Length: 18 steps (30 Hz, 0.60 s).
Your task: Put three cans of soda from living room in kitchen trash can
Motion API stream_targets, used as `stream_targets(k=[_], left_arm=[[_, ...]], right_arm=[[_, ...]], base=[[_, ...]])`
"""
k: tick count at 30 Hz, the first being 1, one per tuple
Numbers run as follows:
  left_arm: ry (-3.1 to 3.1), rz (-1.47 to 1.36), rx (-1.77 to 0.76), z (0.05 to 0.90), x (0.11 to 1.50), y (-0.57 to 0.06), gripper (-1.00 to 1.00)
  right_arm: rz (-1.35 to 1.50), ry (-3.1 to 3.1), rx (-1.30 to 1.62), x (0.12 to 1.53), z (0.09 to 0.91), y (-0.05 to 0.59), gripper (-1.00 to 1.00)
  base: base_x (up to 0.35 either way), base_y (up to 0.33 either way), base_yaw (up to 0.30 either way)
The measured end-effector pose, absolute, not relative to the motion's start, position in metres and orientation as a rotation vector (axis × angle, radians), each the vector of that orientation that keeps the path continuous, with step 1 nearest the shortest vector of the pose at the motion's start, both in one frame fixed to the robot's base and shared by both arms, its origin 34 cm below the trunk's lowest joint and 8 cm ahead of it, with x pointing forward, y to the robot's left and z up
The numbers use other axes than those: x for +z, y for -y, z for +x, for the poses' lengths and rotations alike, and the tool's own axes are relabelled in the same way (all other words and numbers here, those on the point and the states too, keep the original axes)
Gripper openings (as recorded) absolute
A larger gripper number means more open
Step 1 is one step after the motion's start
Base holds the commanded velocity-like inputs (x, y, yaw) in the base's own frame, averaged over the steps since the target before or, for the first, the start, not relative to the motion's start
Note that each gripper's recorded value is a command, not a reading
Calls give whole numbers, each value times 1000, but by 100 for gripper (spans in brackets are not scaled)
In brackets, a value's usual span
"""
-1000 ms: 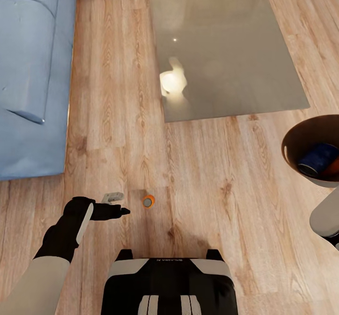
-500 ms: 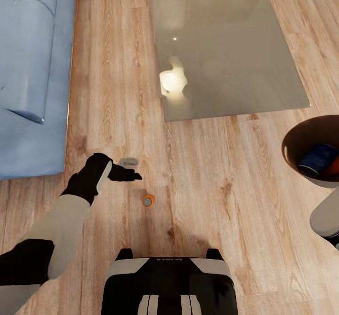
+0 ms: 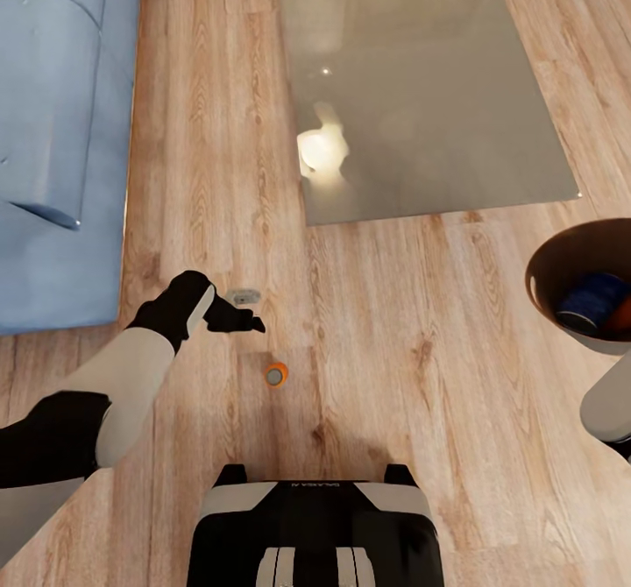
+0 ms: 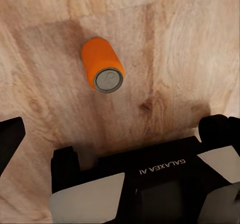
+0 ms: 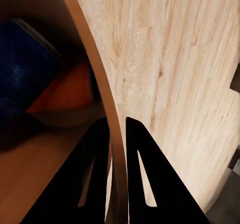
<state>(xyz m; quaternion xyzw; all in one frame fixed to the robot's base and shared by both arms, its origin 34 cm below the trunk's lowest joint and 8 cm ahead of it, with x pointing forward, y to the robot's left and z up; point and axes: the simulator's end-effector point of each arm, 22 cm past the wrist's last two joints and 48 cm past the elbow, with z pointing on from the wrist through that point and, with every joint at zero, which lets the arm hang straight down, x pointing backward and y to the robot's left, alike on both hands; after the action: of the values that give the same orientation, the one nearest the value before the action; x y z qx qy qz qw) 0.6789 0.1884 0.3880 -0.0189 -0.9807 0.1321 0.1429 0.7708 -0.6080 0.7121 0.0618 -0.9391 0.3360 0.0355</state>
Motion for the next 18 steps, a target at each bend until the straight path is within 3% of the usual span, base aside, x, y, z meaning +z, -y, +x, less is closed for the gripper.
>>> stream_targets(k=[18], left_arm=[[2825, -55, 372, 676, 357, -190, 100]], right_arm=[[251, 2842, 1016, 682, 763, 619, -100]], base=[[0, 0, 0]])
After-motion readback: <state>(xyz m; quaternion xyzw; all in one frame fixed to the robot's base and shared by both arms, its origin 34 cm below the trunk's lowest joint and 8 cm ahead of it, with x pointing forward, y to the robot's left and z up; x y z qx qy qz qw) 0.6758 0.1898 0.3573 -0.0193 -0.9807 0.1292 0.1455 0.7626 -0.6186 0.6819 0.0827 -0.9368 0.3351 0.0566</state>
